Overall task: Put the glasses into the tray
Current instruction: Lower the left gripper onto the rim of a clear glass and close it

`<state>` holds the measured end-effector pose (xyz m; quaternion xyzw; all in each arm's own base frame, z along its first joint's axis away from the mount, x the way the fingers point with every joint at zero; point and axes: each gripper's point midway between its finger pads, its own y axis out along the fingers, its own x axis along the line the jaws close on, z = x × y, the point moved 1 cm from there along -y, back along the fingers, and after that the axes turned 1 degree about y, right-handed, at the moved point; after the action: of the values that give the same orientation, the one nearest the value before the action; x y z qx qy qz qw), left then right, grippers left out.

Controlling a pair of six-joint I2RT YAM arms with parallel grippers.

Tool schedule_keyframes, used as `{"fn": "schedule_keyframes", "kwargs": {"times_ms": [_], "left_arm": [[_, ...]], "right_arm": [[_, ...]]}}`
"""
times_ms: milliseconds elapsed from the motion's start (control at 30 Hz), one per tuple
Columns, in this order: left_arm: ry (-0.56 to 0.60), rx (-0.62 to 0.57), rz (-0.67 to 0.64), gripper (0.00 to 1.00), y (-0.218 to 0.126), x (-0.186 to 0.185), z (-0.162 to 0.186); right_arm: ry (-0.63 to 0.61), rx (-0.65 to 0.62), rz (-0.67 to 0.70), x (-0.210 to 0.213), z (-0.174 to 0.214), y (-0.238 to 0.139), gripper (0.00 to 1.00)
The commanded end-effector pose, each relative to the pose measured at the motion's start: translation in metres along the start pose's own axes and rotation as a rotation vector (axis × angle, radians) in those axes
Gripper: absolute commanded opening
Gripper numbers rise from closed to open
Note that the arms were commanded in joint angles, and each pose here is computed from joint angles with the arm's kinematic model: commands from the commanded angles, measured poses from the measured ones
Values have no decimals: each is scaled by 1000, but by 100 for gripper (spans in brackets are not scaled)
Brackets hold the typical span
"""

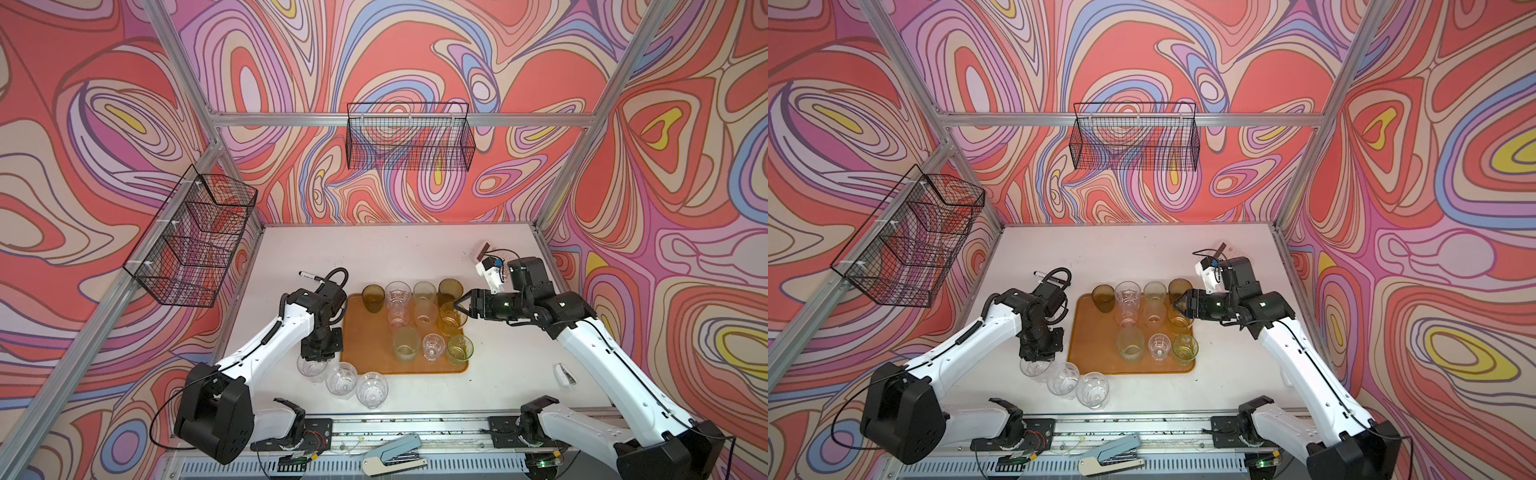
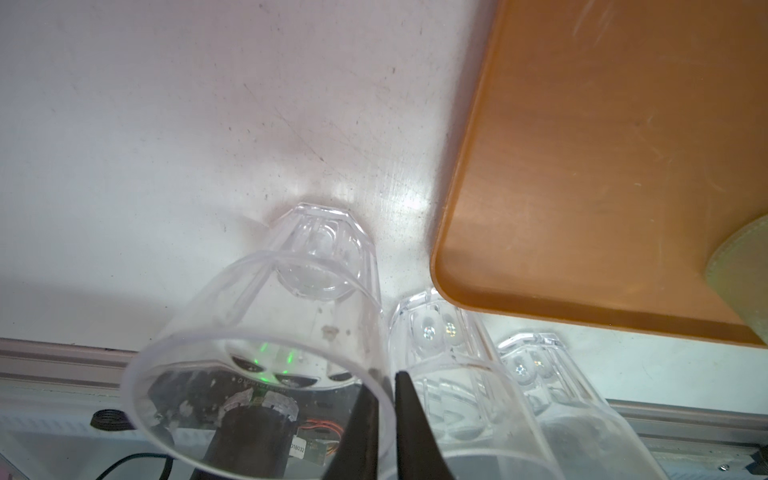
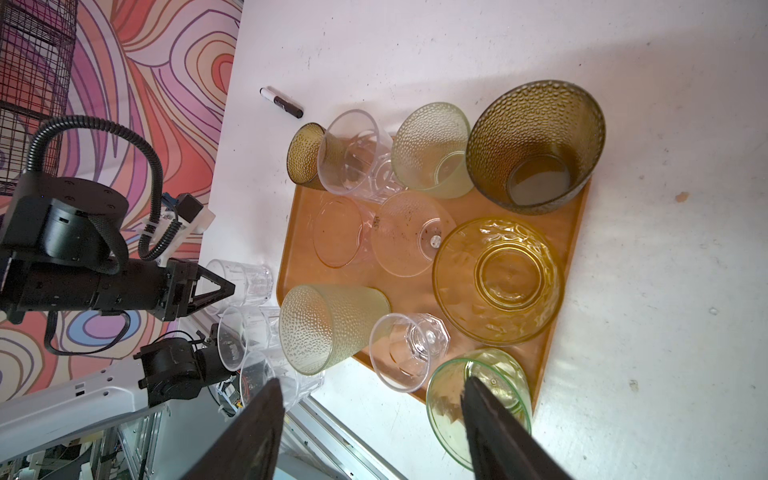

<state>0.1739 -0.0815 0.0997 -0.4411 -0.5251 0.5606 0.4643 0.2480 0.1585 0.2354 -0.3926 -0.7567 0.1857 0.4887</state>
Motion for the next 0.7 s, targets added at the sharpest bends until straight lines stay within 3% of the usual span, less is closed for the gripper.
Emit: {"fn": "schedule_keyframes", "kwargs": {"times_ms": [0, 200, 667], "left_arm": [[-6, 19, -31, 10, 3, 6, 3], [9, 14, -43, 4, -1, 8, 2], [73, -8, -76, 0, -24, 6, -4]], "right_arm": [[-5, 4, 0, -2, 2, 2, 71], [-4, 5, 2, -3, 2, 3, 71], [-7, -5, 2, -2, 0, 1, 71]]}}
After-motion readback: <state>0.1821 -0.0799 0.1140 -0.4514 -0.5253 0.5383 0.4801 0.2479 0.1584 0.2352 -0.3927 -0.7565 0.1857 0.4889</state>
